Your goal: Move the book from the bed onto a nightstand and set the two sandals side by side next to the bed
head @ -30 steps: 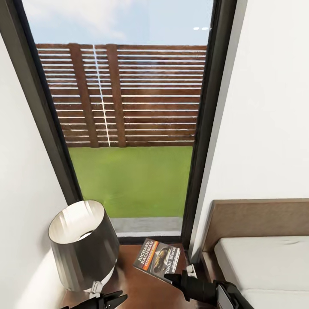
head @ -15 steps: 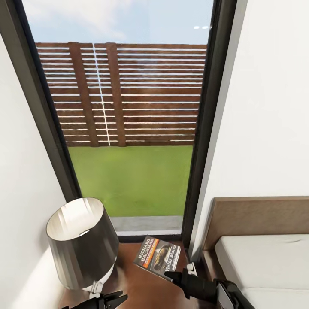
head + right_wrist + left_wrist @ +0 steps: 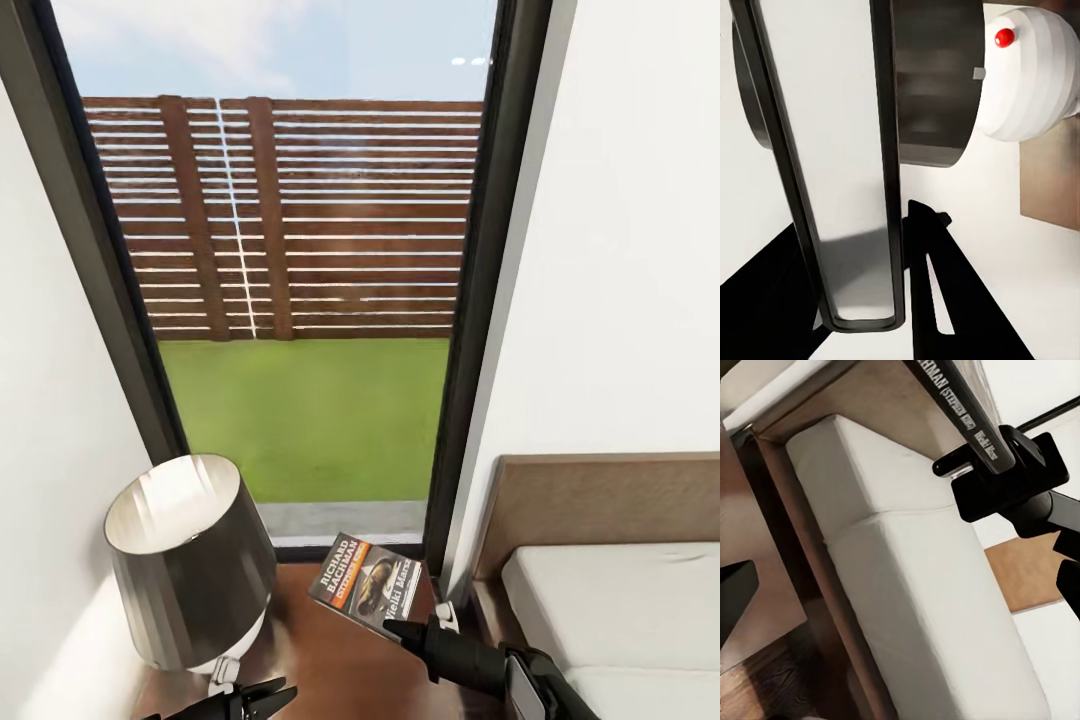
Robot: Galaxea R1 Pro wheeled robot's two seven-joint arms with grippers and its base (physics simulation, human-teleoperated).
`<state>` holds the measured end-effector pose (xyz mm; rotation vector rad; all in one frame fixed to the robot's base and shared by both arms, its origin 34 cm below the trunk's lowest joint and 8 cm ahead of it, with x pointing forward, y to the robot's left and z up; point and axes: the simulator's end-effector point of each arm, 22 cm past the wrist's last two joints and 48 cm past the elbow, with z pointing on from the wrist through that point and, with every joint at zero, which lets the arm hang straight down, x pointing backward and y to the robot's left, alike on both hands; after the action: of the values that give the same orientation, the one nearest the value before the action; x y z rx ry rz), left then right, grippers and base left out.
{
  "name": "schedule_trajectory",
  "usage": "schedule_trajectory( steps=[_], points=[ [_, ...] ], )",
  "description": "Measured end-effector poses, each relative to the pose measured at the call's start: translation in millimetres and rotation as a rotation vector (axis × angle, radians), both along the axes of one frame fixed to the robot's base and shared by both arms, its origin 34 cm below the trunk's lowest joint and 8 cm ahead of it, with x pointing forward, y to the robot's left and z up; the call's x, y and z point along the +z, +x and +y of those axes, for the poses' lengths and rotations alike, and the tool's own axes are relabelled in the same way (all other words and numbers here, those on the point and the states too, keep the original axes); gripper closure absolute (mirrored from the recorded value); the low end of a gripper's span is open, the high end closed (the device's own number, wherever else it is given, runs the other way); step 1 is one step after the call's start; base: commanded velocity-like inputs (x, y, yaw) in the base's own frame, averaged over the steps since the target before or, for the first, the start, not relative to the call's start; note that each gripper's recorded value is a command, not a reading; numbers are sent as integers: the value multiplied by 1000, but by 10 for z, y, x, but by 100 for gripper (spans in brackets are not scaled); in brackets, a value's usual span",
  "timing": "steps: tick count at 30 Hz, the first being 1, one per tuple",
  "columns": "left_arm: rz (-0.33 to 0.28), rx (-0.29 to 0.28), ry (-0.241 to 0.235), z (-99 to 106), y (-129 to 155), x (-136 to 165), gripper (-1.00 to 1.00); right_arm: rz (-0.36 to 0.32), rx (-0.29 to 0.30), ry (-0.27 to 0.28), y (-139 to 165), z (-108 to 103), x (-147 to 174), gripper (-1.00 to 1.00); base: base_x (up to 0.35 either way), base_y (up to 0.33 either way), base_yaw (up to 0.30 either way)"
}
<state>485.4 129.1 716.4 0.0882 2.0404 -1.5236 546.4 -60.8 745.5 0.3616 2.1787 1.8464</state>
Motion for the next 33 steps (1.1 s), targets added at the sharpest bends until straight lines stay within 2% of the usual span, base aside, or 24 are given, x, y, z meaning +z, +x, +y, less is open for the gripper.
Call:
schedule_trajectory(
  steps=[33],
  points=[
    [-1,0,1,0,-22,-562,-100,1,1,-9,-27,-2,-579,100,0,0,0]
  ],
)
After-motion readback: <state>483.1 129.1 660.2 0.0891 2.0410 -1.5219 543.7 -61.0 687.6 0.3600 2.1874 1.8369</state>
